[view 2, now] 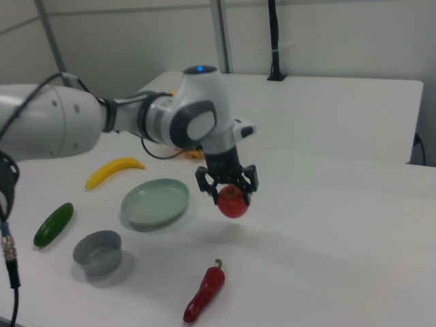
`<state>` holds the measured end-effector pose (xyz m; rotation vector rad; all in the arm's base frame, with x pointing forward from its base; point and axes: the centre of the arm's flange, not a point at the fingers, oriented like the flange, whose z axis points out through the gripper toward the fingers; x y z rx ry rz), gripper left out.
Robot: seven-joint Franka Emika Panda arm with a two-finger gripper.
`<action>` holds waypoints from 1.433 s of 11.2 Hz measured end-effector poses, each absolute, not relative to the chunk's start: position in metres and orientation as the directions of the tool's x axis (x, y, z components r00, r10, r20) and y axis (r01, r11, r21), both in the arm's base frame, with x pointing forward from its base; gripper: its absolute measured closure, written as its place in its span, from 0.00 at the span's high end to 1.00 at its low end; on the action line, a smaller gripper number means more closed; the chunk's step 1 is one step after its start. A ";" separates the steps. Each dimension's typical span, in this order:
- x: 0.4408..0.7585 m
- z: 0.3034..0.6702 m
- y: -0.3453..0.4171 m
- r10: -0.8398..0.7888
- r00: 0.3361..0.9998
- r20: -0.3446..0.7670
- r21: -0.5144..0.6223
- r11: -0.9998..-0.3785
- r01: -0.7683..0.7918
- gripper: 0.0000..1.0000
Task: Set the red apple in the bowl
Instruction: 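Lift the red apple up off the table, then carry the apple over the small grey bowl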
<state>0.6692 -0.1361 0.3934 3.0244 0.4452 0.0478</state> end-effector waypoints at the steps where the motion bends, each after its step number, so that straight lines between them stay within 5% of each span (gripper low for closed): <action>1: 0.665 0.408 -0.133 0.291 0.957 0.015 0.085 -0.954 0.289 0.81; 10: 0.594 0.541 -0.052 0.376 0.920 -0.107 0.012 -0.925 0.379 0.81; 16: 0.529 0.543 0.021 0.454 0.867 -0.207 -0.053 -0.890 0.453 0.81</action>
